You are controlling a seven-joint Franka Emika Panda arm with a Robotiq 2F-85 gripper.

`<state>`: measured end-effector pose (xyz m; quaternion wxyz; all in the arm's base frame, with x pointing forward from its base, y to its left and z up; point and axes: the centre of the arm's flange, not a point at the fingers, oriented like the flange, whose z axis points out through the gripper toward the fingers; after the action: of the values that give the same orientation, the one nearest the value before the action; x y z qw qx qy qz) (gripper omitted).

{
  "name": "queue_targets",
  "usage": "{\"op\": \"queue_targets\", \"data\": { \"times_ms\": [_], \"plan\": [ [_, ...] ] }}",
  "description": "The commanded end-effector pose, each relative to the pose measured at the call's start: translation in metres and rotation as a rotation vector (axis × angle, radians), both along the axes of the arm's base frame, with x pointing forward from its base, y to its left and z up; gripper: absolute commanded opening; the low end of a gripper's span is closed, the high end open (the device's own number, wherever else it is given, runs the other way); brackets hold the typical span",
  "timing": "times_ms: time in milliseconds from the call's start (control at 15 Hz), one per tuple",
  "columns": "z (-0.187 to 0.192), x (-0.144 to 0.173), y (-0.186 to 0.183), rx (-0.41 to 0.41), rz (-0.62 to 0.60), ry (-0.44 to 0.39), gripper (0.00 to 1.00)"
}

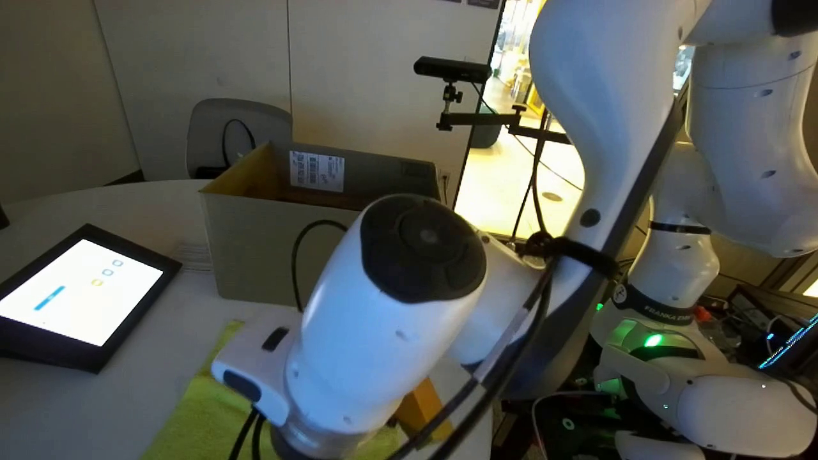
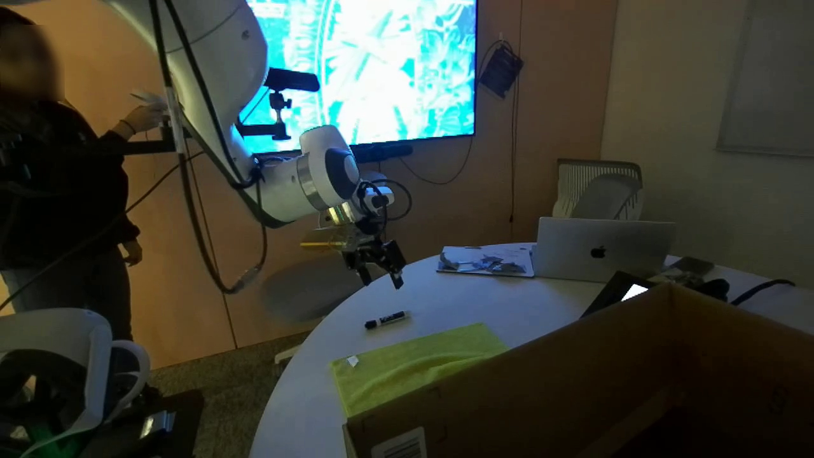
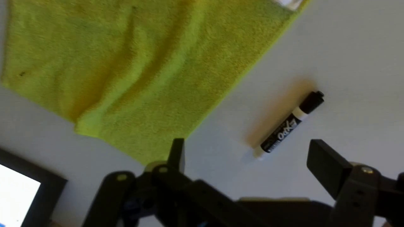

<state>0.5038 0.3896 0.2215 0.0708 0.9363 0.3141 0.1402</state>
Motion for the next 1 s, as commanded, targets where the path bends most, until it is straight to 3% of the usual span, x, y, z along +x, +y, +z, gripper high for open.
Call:
{"op": "queue_targets", "data": {
  "times_ms": [0, 400, 933],
  "plan": [
    [-0.01, 0.022, 0.064, 0.02, 0.052, 0.012, 1.0],
    [-0.029, 0.018, 0.118, 0.019, 0.041, 0.065, 1.0],
    [-0.082, 0.034, 0.128, -0.031, -0.076, 0.069, 1.0]
  ]
}}
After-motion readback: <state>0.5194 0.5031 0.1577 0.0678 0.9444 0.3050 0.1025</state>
